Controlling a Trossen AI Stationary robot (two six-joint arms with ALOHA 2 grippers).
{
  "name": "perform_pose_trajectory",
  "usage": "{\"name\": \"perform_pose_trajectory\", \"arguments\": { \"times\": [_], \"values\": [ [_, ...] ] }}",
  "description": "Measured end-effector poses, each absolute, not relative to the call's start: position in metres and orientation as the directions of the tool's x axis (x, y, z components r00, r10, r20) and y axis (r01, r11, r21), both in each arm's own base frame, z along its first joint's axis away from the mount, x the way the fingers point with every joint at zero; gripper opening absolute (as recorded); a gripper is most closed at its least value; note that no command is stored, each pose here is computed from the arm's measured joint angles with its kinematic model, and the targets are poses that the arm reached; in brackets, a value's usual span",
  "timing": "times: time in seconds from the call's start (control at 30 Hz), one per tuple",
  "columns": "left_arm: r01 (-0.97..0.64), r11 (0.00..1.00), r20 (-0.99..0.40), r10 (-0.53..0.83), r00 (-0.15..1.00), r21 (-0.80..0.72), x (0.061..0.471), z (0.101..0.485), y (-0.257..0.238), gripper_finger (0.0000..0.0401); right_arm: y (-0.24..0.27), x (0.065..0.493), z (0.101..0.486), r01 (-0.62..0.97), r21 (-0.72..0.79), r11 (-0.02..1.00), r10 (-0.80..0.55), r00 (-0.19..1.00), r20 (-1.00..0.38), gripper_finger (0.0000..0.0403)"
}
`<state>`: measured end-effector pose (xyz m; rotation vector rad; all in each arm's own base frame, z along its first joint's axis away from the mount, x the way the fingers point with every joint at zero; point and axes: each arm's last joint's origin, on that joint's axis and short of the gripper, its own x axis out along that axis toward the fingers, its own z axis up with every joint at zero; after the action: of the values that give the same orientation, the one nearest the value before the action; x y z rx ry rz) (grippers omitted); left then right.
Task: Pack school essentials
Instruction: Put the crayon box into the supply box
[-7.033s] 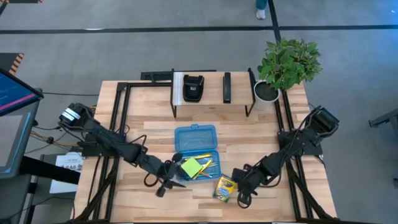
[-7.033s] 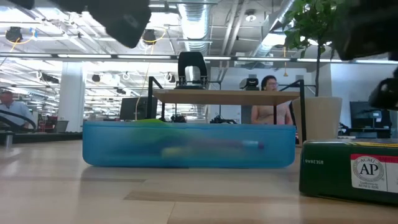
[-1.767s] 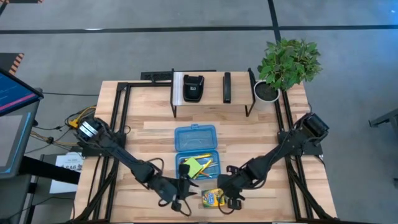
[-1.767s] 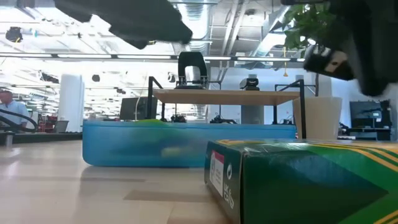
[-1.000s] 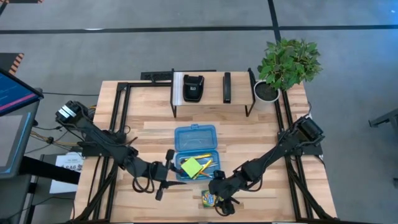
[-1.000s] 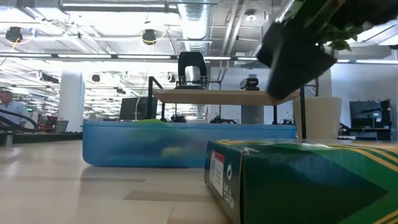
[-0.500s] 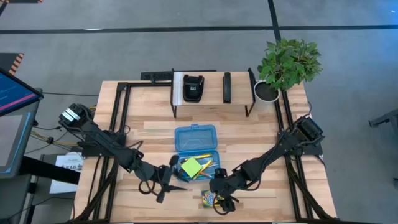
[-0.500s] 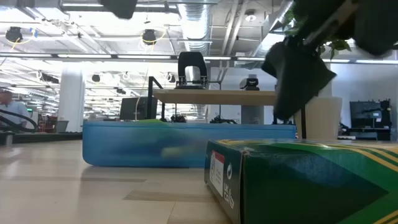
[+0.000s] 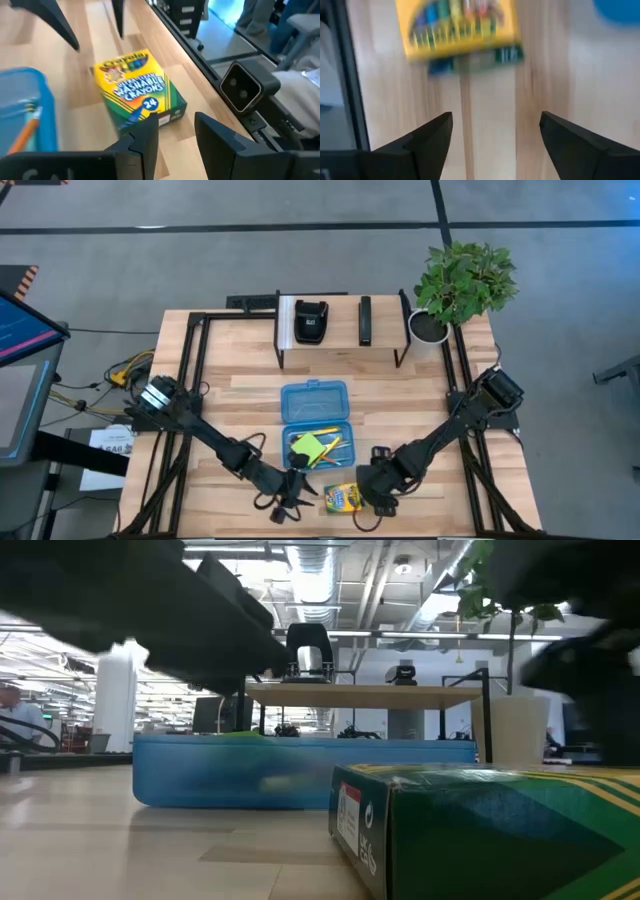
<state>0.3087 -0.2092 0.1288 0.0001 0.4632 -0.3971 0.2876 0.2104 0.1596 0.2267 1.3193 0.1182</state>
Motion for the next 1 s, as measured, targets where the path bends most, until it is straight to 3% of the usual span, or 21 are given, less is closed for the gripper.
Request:
{"name": "perform_pose_trajectory", "arguments": {
  "times": [0.1, 0.4, 1.0],
  "values": [
    [0.370, 0.926, -0.476, -0.361, 0.802, -0.079, 0.316, 0.122, -0.214, 0.0114, 0.212, 0.279, 0.154, 0.070, 0.187, 0.980, 0.170, 0.195, -0.966, 0.0317],
    [0.307, 0.952, -0.579, -0.259, 0.773, -0.015, 0.327, 0.102, -0.220, 0.0114, 0.218, 0.283, 0.132, 0.074, 0.101, 0.992, 0.084, 0.201, -0.976, 0.0316],
    [0.209, 0.978, -0.585, -0.154, 0.796, 0.028, 0.342, 0.091, -0.224, 0.0114, 0.219, 0.295, 0.134, 0.057, 0.042, 0.998, 0.025, 0.266, -0.964, 0.0316]
  ]
}}
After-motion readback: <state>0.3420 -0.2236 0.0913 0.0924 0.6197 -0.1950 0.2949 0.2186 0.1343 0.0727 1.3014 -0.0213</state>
